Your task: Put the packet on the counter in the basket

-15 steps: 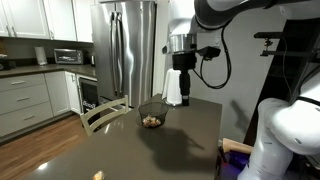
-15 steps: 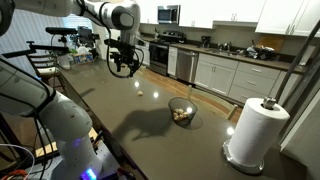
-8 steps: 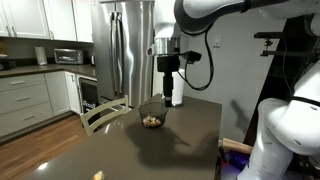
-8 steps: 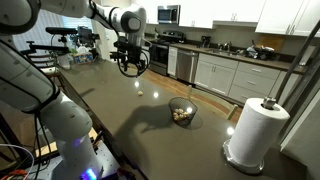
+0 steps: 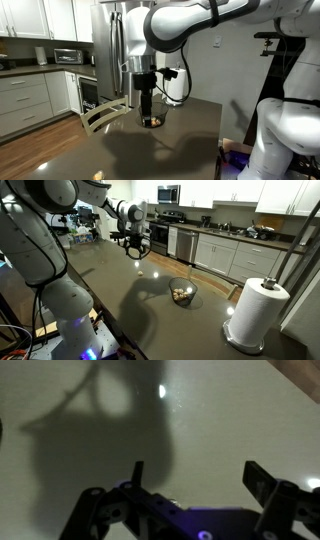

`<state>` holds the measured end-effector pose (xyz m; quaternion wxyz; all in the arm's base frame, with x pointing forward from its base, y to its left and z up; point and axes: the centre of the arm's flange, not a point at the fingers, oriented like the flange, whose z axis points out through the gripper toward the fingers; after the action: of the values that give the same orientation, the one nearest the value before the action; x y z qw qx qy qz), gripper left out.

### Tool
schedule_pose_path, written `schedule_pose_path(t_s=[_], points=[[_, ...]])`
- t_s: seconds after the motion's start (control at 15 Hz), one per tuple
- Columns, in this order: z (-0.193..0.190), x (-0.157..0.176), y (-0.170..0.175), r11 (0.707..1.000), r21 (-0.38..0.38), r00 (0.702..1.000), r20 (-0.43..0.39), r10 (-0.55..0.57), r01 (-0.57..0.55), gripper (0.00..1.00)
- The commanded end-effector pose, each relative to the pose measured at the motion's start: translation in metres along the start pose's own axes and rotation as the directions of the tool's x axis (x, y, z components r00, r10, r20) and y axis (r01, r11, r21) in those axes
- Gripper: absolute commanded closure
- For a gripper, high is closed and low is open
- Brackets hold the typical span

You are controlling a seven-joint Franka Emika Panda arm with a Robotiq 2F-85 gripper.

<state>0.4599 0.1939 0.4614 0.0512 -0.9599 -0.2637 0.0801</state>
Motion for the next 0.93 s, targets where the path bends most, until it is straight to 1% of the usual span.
schedule_pose_path(t_s=[0.0, 0.4, 0.6, 0.73, 0.87], points=[[0.022, 0.046, -0.012, 0.994, -0.007, 0.994, 0.022, -0.109, 0.109, 0.00], [0.071, 0.102, -0.034, 0.975, -0.005, 0.974, 0.027, -0.223, 0.223, 0.00], [0.092, 0.125, -0.038, 0.965, -0.032, 0.966, 0.020, -0.259, 0.260, 0.00], [0.102, 0.136, -0.037, 0.959, -0.052, 0.960, -0.002, -0.279, 0.278, 0.00], [0.107, 0.141, -0.032, 0.951, -0.051, 0.950, -0.049, -0.308, 0.306, 0.00]])
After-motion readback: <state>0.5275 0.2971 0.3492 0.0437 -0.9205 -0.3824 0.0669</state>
